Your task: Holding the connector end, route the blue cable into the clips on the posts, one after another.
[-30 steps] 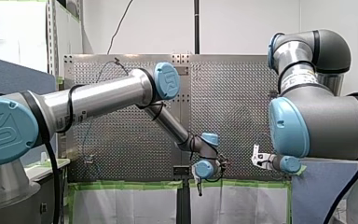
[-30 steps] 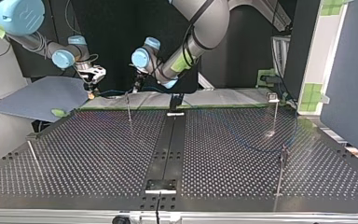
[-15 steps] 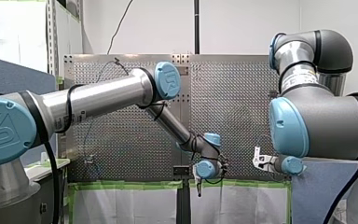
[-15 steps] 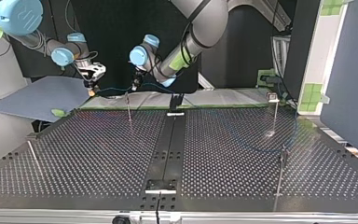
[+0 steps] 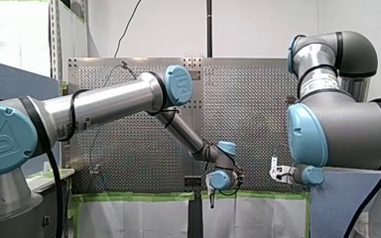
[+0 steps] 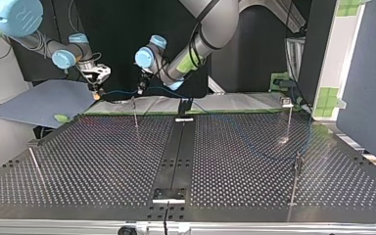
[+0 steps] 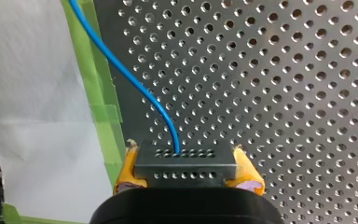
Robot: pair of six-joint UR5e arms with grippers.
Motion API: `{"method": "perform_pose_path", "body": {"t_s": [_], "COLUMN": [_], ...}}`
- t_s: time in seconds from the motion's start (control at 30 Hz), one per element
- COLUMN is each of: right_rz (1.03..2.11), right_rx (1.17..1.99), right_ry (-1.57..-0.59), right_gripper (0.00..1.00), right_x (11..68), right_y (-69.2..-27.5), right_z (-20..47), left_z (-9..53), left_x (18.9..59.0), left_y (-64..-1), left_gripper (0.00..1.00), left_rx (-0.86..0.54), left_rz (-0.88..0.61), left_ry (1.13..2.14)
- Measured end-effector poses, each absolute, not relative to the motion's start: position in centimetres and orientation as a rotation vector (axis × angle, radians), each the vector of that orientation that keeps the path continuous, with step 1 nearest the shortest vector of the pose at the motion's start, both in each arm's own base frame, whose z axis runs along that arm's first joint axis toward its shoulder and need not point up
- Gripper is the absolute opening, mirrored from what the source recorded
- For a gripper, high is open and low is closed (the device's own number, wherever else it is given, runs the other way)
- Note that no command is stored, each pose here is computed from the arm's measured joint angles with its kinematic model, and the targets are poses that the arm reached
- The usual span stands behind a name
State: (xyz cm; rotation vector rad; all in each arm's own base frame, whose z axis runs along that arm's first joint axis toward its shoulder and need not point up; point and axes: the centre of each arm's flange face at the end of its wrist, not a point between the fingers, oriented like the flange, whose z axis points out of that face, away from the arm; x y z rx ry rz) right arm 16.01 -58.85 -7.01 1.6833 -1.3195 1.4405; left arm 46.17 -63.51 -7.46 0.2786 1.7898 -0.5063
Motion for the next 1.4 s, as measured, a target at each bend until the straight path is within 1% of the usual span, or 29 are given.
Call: {"method": "perform_pose_path", "body": {"t_s": [0.63,0.87,1.1,1.23,1.4], "right_rz": [1.469,1.491,1.520,1.536,1.546], "right_rx": [1.652,1.633,1.629,1.625,1.623], "right_ry": [-1.293,-1.292,-1.291,-1.285,-1.294], "right_gripper": [0.00,0.00,0.00,0.00,0.00], "right_x": [15.7,16.0,16.7,17.1,17.3], "right_y": [-60.9,-61.8,-61.8,-61.8,-61.7], "right_z": [-5.7,-5.2,-5.2,-5.2,-6.0], "left_z": [-6.7,-5.5,-5.4,-5.9,-7.1], "left_x": [48.4,50.0,51.3,51.3,50.4], "left_y": [-62.4,-62.5,-61.7,-61.5,-61.9], "left_gripper": [0.01,0.01,0.01,0.01,0.01], "left_rx": [0.234,0.208,0.183,0.187,0.206], "left_rz": [-0.511,-0.521,-0.521,-0.526,-0.540], "left_ry": [1.777,1.763,1.772,1.781,1.797]}}
